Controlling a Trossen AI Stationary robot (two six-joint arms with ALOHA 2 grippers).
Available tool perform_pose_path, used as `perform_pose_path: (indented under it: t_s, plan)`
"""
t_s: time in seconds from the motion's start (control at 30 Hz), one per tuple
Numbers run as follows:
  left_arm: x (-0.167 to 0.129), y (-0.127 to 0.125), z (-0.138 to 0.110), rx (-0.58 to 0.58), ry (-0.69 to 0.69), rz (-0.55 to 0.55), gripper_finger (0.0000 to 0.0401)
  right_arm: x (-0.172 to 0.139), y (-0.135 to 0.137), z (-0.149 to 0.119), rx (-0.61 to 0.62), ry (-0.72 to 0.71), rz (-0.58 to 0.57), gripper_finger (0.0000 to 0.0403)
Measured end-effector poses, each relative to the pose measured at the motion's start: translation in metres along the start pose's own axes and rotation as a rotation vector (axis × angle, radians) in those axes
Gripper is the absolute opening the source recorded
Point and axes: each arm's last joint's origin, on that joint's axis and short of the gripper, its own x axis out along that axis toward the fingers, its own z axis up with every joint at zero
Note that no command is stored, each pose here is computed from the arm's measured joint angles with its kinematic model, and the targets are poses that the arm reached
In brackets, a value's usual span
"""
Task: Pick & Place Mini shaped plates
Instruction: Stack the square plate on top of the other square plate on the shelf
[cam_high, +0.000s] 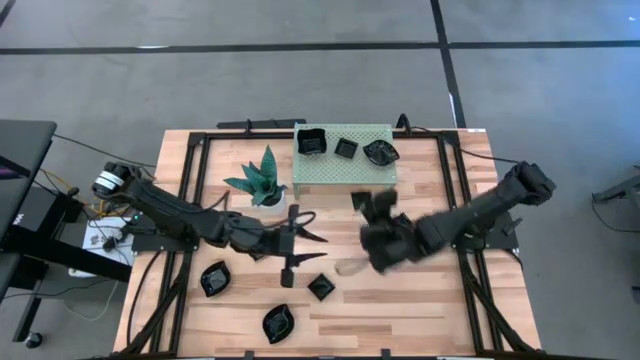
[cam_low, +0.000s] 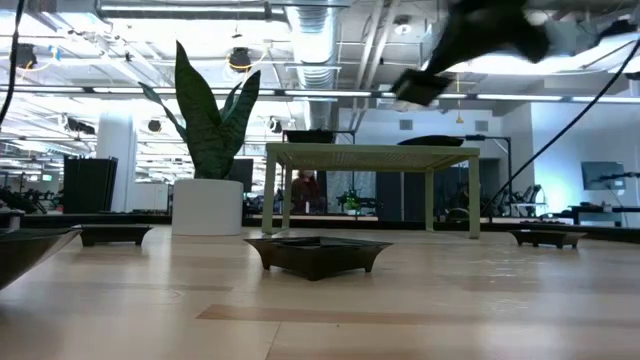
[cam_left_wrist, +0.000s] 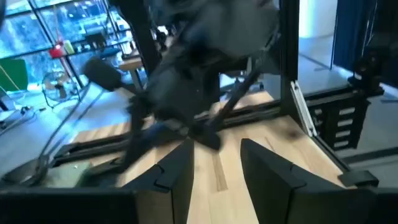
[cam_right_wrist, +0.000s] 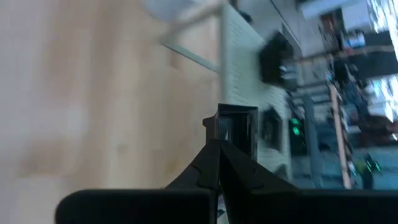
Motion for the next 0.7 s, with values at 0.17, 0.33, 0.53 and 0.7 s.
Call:
perform_pose_path:
  t_s: [0.17,0.33,0.53,0.7]
  plan:
    - [-0.011,0.006,-0.007,0.0,0.017,0.052,0.0126,0.046,-0.042,0.003,0.057,0.072,-0.086,0.0001]
    - [-0.013,0.005,-0.018,0.007,0.049,0.068,0.0115,0.086,-0.086,-0.001,0.219,0.084,-0.157,0.0001]
    - [-0.014,0.003,-0.023,0.013,0.061,0.063,0.0106,0.114,-0.115,-0.016,0.339,0.064,-0.061,0.0001]
    - [-0.014,0.003,-0.024,0.014,0.064,0.062,0.0106,0.128,-0.129,-0.028,0.387,0.086,-0.059,0.0001]
